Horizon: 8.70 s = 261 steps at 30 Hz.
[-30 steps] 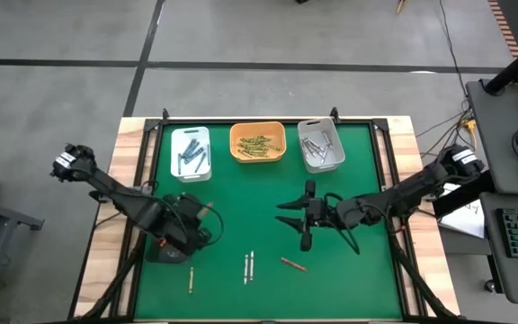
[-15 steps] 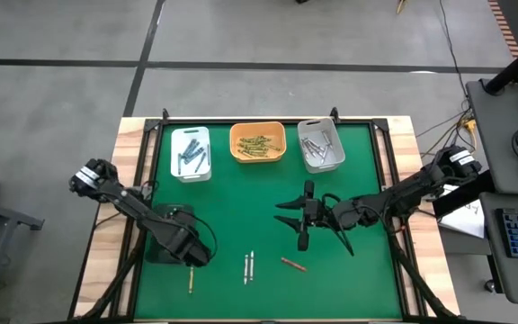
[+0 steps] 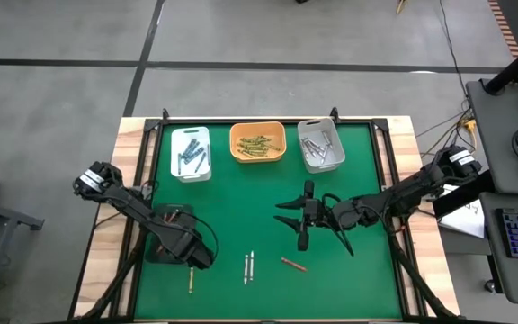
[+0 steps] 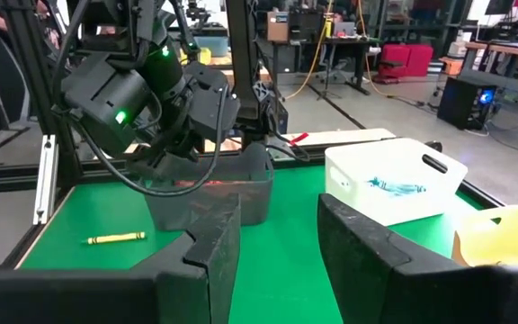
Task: Sort crayons
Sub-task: Put the green crayon into the yellow bin, then put the orange crayon into the black bin
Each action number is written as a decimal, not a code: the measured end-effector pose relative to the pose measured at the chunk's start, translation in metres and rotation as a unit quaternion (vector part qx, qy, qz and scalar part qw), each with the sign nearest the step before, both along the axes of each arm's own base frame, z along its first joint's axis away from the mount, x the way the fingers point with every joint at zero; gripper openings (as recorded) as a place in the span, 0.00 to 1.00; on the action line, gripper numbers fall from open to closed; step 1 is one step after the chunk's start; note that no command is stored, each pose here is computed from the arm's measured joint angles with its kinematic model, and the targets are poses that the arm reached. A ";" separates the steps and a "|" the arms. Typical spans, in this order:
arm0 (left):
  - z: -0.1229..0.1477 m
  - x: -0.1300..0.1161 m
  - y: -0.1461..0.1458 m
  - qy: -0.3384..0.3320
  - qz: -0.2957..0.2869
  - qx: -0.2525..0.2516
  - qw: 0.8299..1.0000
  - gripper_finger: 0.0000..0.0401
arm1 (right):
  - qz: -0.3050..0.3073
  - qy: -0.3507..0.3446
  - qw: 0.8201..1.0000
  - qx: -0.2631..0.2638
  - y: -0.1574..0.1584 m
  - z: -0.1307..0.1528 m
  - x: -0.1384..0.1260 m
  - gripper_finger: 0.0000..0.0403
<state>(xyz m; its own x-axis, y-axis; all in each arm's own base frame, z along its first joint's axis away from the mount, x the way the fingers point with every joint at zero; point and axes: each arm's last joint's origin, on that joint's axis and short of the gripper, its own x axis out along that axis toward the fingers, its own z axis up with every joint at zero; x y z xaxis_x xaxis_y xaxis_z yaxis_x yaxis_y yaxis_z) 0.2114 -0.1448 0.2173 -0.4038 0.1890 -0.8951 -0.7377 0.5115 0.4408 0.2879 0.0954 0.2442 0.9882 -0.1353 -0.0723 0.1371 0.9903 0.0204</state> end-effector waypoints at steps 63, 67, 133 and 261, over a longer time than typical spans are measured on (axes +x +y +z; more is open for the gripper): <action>-0.034 -0.019 -0.195 -0.325 -0.072 -0.014 0.943 0.41 | 0.002 0.007 1.000 0.006 0.001 -0.001 -0.001 0.34; -0.044 -0.020 -0.194 -0.318 -0.070 0.015 0.945 0.45 | 0.003 0.008 1.000 0.006 0.001 -0.002 -0.001 0.34; -0.086 -0.025 -0.178 -0.307 -0.051 0.101 0.945 0.03 | 0.005 0.031 0.999 -0.003 0.001 -0.007 -0.001 0.35; -0.002 0.158 0.353 -0.196 -0.457 0.095 0.863 0.16 | -0.182 0.134 0.973 -0.037 -0.108 0.014 -0.016 0.31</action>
